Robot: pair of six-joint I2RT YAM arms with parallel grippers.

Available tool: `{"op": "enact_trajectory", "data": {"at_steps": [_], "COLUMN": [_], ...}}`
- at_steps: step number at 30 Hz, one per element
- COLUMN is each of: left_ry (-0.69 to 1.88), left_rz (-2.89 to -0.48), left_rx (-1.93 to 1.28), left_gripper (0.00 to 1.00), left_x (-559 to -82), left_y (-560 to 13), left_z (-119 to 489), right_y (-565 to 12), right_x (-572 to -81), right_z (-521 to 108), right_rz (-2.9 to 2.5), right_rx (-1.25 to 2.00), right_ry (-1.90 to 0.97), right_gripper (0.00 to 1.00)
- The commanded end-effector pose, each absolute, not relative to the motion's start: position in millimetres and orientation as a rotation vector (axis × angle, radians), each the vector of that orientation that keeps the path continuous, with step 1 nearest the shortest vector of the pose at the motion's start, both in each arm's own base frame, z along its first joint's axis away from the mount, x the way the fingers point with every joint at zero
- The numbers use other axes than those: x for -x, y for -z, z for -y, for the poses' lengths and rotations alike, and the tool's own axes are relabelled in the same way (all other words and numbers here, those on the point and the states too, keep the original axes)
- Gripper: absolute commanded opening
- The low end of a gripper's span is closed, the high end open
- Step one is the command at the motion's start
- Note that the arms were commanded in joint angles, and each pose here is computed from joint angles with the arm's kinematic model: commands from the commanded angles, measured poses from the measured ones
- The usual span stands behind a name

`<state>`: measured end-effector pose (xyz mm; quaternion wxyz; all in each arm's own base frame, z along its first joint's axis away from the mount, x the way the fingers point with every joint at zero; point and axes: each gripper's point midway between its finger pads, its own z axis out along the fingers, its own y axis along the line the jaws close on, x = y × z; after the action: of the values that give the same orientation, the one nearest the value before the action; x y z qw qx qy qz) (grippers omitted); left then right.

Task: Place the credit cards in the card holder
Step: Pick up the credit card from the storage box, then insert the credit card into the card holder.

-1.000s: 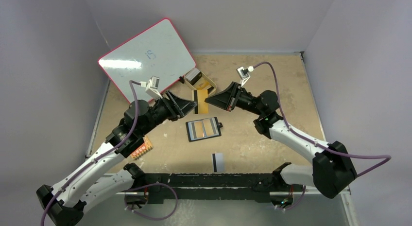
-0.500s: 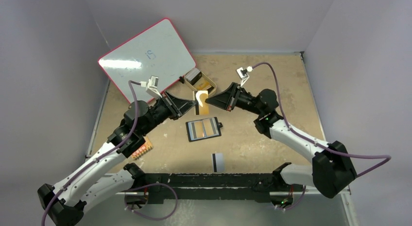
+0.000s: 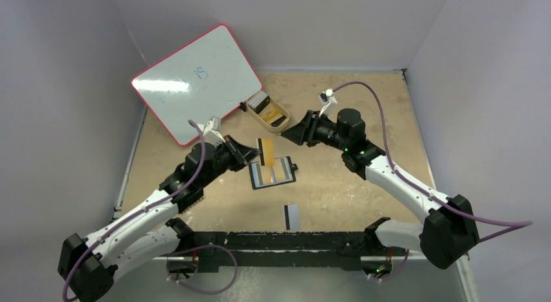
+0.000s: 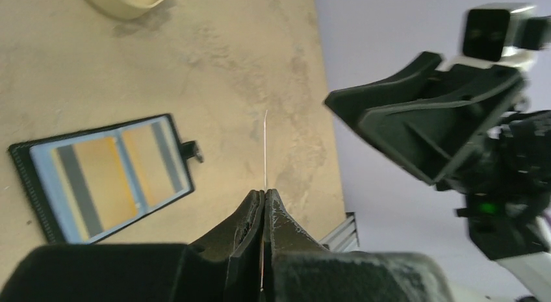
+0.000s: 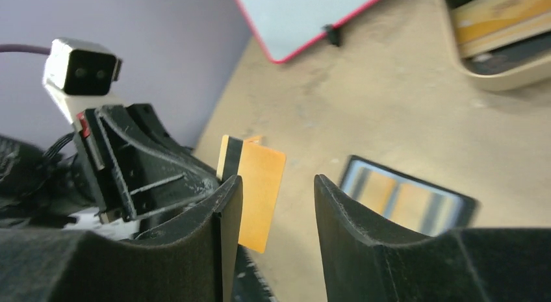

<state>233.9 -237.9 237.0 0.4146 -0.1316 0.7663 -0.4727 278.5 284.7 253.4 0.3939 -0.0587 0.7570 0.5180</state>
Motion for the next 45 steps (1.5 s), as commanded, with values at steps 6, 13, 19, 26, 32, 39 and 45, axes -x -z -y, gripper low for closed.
{"op": "enact_trajectory", "data": {"at_steps": [6,13,19,26,32,39,45], "left_ry": [1.195,1.187,1.196,1.145,1.165,1.172,1.189], "left_rz": [-2.029,-2.079,-2.103,-2.128,-2.133,-2.137,-2.144], "left_rx": [0.455,0.495,0.508,0.525,0.509,0.499,0.477], "left_gripper": [0.0,0.0,0.0,0.0,0.0,0.0,0.0], "left_x": [-250,-252,-254,-251,-247,-246,-245], "left_y": [-164,-122,-105,-88,-86,-85,-85], "left_z": [255,256,257,244,244,239,241], "right_y": [-154,-89,-68,-48,-40,-28,-23], "right_x": [-321,-317,-321,-312,-299,-282,-272], "right_z": [-248,-250,-251,-251,-254,-257,-256], "right_rz": [-2.181,-2.335,-2.373,-2.427,-2.457,-2.506,-2.526], "right_rx": [0.283,0.381,0.397,0.376,0.38,0.389,0.38], "right_ry": [-0.774,-0.739,-0.712,-0.738,-0.78,-0.79,-0.797], "right_gripper": [0.48,0.49,0.43,0.4,0.29,0.23,0.21]}}
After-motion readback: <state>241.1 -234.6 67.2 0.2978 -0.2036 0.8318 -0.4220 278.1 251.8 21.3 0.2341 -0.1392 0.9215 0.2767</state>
